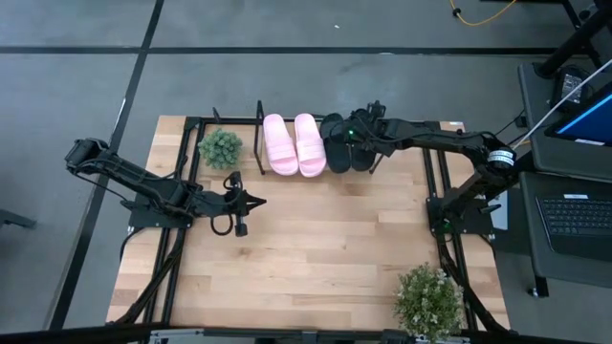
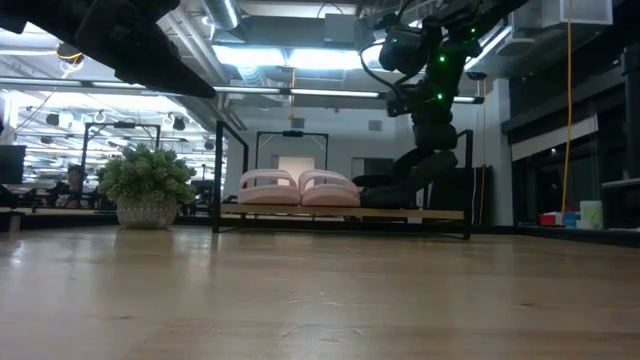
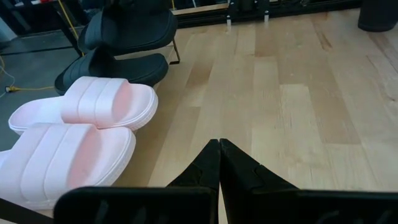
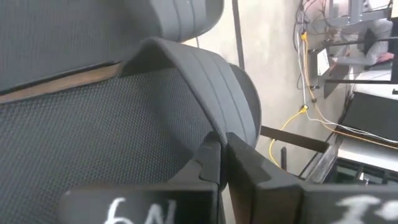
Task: Pick and place slides into the shelf
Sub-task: Put the black slides on the shelf
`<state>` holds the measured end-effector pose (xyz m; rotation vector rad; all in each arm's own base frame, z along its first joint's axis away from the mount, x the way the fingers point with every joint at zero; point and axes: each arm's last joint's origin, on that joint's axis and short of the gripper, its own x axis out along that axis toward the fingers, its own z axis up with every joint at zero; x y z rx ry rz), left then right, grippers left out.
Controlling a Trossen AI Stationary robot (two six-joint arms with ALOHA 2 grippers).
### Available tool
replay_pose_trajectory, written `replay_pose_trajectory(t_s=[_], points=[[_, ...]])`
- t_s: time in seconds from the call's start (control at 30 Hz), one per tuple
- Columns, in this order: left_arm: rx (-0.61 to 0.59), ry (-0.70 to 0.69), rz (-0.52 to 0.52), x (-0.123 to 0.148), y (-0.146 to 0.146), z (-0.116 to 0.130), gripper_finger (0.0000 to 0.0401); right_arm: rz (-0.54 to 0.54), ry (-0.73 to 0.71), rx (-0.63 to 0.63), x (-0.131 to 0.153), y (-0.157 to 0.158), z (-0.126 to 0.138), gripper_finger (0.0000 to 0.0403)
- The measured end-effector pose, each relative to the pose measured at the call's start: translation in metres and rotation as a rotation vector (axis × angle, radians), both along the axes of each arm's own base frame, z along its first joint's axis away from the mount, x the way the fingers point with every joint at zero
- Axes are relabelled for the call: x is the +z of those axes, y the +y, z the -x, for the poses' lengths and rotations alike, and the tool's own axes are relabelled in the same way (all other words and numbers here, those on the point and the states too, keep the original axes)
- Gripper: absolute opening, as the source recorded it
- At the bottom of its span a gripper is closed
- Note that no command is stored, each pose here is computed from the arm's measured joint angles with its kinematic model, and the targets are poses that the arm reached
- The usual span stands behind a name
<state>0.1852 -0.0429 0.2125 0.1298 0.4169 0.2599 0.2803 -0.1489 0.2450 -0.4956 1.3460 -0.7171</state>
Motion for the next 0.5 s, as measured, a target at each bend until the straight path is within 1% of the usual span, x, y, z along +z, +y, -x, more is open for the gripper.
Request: replay_pose_trajectory(t_s=[0.17,0.27,0.5], points=[[0.002,-0.002,0.004,0.000,0.000,0.000,0.0000,0.004,-0.007,-0.017,-0.001,-0.005,0.001,0.0012],[0.002,-0.002,0.004,0.000,0.000,0.000,0.0000,-0.020,0.005,-0.018,-0.007,-0.009,0.000,0.0012],[0.002,-0.002,0.005,0.000,0.000,0.000,0.0000,-0.034,0.041,-0.018,-0.020,-0.012,-0.006,0.0012]])
